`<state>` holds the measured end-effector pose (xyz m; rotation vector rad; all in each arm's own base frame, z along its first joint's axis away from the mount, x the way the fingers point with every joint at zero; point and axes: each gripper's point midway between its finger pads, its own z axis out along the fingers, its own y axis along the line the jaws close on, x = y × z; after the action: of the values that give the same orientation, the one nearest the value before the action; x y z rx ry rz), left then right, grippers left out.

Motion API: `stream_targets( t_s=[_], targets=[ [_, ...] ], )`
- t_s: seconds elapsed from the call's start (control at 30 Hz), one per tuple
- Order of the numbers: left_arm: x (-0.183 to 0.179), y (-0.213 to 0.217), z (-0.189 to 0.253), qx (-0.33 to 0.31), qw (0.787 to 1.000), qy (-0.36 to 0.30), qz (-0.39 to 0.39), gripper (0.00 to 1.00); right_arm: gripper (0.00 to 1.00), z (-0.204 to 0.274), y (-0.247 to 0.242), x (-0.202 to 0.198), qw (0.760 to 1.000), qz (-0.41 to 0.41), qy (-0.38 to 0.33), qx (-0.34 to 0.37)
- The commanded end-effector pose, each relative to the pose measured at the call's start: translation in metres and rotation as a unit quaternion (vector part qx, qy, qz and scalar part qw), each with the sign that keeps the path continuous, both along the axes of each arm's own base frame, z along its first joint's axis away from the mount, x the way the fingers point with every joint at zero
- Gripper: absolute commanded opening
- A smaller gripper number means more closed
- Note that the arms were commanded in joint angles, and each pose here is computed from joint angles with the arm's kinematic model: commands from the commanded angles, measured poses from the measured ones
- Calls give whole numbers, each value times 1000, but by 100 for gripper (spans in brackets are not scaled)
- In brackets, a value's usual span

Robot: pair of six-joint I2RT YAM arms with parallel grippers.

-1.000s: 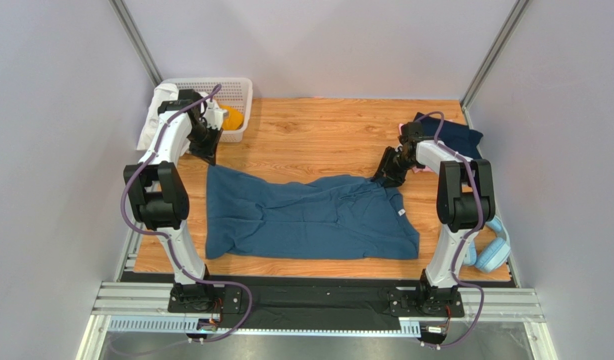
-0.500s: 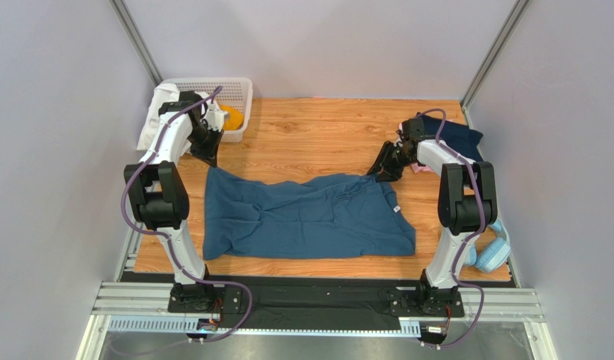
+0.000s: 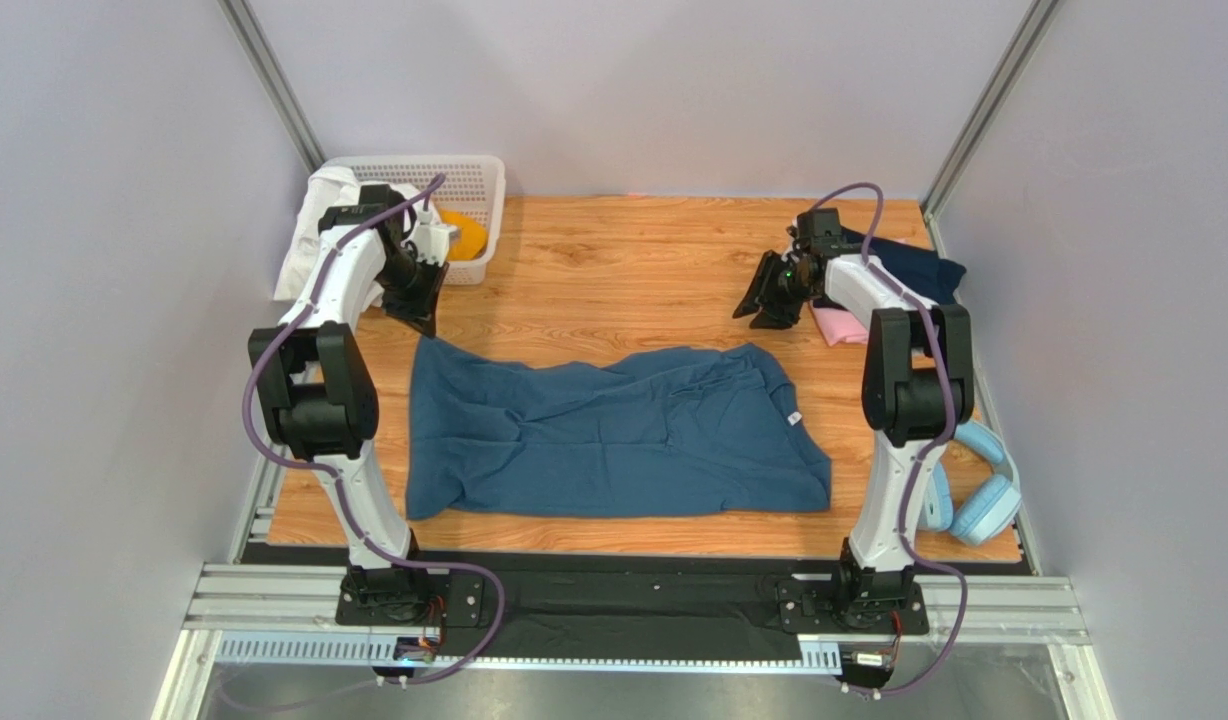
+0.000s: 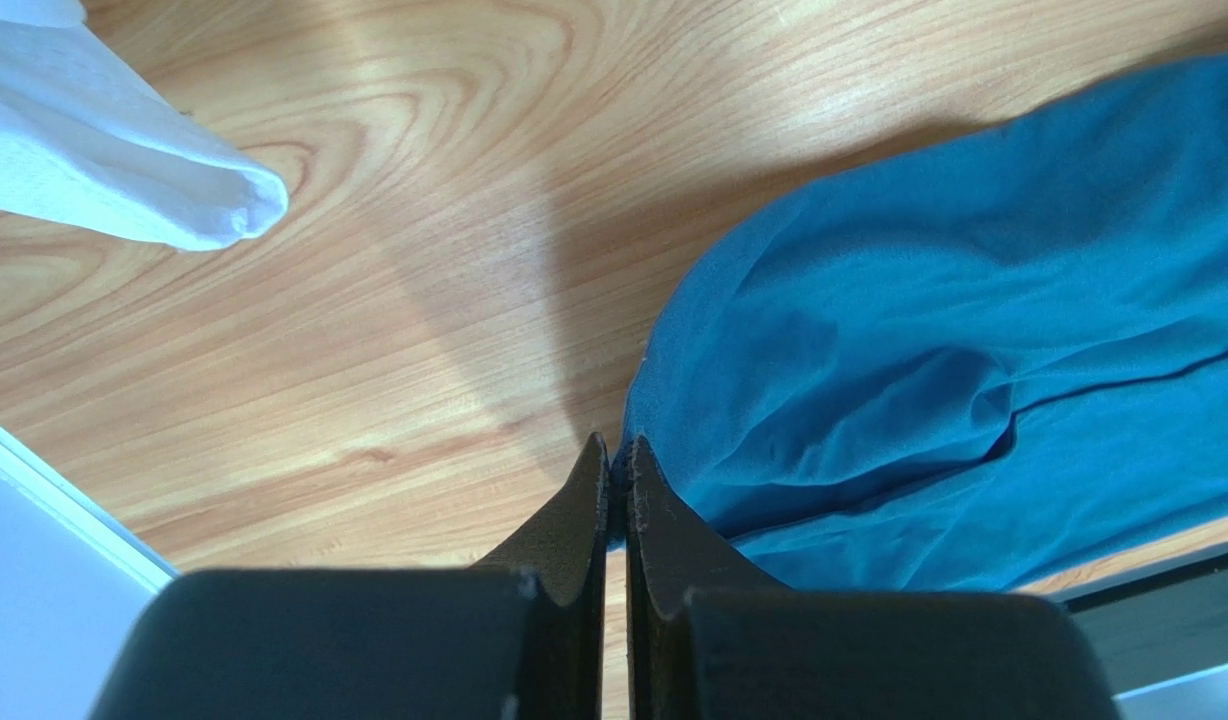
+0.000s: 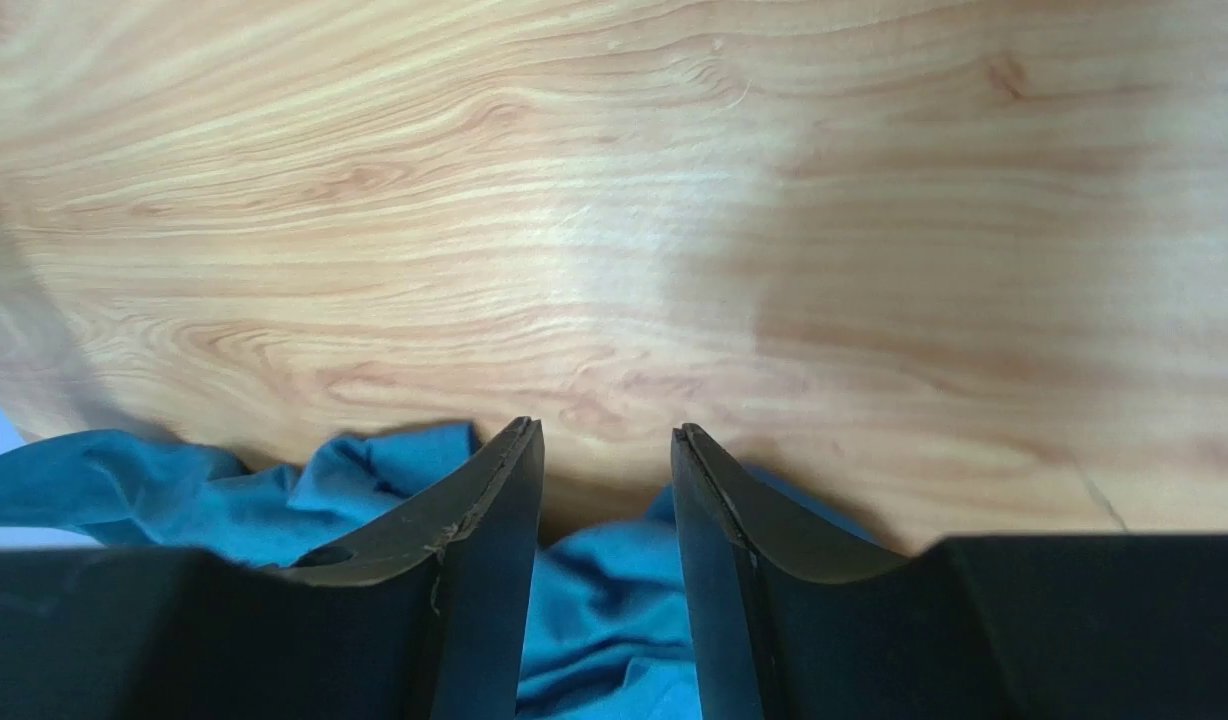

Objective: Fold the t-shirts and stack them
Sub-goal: Grap the side of the flattened tshirt furthest away from the robot with both arms

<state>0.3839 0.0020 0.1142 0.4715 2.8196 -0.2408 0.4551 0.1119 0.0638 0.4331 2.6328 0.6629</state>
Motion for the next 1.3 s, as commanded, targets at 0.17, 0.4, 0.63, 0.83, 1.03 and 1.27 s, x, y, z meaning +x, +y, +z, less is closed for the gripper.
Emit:
stream_targets(
  t_s=[0.17, 0.4, 0.63, 0.83, 1.03, 1.27],
  targets=[
    [-5, 0, 12, -1, 1000, -16, -15, 0, 41, -30, 18, 0, 998, 46, 32, 22],
    [-5, -1, 10, -3, 1000, -15, -14, 0, 40, -10, 32, -35, 995, 73, 56, 46],
    [-6, -4, 8, -11, 1000, -11, -13, 0, 40, 0, 25, -63, 994, 73, 71, 31],
    [-6, -5, 8, -12, 1000, -13, -14, 0, 28, 2, 26, -73, 993, 74, 79, 37],
    [-6, -4, 11, -9, 1000, -18, -17, 0, 3, 4, 29, -77, 992, 74, 86, 50],
    [-5, -4, 11, -11, 1000, -19, -16, 0, 0, 24, 28, -81, 994, 66, 72, 48]
  ],
)
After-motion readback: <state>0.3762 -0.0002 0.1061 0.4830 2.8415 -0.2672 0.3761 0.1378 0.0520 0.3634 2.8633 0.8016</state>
